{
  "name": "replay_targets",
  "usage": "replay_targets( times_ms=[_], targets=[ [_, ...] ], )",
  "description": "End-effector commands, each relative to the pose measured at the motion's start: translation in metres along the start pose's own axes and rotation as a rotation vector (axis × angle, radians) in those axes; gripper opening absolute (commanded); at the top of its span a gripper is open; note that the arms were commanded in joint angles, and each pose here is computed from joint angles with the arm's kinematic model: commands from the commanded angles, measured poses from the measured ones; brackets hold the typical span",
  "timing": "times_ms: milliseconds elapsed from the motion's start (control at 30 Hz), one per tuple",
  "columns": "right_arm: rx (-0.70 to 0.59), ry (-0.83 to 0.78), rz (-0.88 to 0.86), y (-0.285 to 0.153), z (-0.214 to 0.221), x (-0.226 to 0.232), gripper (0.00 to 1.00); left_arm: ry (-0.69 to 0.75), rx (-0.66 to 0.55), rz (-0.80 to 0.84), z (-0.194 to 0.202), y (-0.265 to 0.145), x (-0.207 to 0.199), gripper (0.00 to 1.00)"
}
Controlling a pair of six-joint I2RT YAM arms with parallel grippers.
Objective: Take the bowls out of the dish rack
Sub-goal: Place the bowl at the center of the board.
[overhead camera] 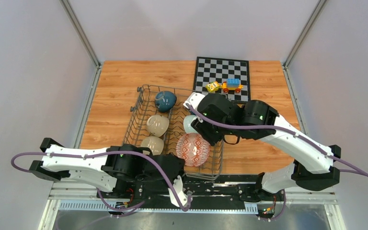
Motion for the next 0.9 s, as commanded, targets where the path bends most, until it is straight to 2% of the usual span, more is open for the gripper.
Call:
replay_targets(
  times_ms=[0, 233, 733, 800, 867],
  targets=[
    [0.061, 0.009, -0.021, 0.006, 0.019, 0.007, 0.47, 0.007, -0.038, -0.048, -0.006, -0.006, 0.008, 0.0],
    [0.067, 0.056, -0.075, 0.011, 0.025, 0.018, 0.44, -0.008, -0.046, -0.061, -0.007, -0.005, 0.009, 0.0],
    [0.123, 0.097, -0.082, 0.026, 0.039, 0.024, 0.24, -0.06, -0.041, -0.068, -0.007, -0.001, 0.007, 0.0],
    [0.123, 0.102, -0.082, 0.027, 0.04, 0.025, 0.19, -0.071, -0.043, -0.076, -0.007, -0.001, 0.008, 0.0],
    [0.118, 0.109, -0.087, 0.027, 0.039, 0.026, 0.07, -0.089, -0.05, -0.093, -0.008, -0.002, 0.01, 0.0]
  ],
)
Point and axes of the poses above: each gripper's point midway between its finger pads, its own y axis out along the fingers, its own x axis along the line the jaws close on, z = x × y, the point moved 2 cm from there along -y, back along the fingers, and after that the axes turned 3 degrees about y, right-handed, at the moved point
